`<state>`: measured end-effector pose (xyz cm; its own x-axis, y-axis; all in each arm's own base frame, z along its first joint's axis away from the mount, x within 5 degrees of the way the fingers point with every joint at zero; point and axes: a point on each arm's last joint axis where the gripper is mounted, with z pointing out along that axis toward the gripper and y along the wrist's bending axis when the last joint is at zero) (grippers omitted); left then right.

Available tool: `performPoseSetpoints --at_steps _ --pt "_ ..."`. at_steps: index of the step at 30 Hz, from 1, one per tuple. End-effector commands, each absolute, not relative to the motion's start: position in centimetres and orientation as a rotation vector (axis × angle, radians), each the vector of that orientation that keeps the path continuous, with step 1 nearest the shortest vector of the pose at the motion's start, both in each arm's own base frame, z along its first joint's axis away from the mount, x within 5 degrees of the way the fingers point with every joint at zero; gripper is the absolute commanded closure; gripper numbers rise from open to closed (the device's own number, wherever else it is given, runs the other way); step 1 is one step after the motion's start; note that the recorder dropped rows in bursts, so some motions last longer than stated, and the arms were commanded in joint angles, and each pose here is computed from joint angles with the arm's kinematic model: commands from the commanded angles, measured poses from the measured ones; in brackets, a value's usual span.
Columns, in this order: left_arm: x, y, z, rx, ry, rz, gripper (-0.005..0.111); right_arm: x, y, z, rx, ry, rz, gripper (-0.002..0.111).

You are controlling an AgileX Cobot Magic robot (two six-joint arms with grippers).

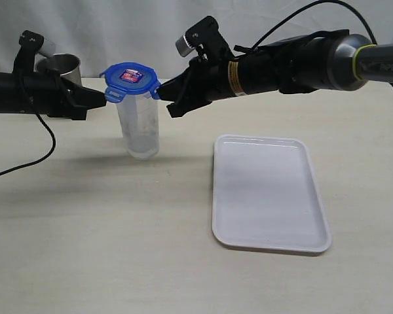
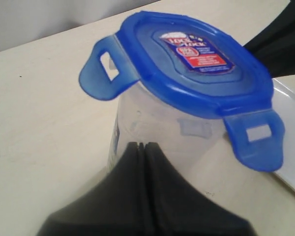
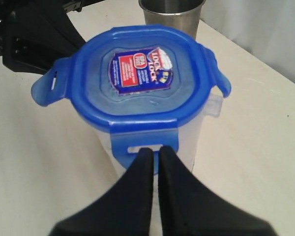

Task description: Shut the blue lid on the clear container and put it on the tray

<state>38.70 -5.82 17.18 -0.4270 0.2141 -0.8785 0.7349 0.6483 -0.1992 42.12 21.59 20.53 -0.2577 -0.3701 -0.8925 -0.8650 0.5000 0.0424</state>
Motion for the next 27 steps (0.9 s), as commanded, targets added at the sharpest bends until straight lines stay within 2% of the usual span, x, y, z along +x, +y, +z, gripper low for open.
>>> performPoseSetpoints --at_steps 1,5,10,18,27 --pt "38.7 -5.9 17.3 0.723 1.954 -0.739 0.107 42.1 21.3 21.6 -1.017 1.827 0.654 0.104" --pt "38.8 -5.9 17.3 0.718 1.954 -0.738 0.107 42.4 20.8 22.5 -0.976 1.824 0.563 0.104" --pt "38.8 -5.9 17.3 0.718 1.954 -0.738 0.107 43.6 20.0 21.9 -0.895 1.860 0.393 0.104" --pt "38.8 -5.9 17.3 0.718 1.954 -0.738 0.107 43.7 20.3 20.1 -0.951 1.870 0.422 0.104" --pt "38.8 -5.9 17.3 0.717 1.955 -0.736 0.107 43.3 21.1 20.7 -0.950 1.802 0.543 0.104"
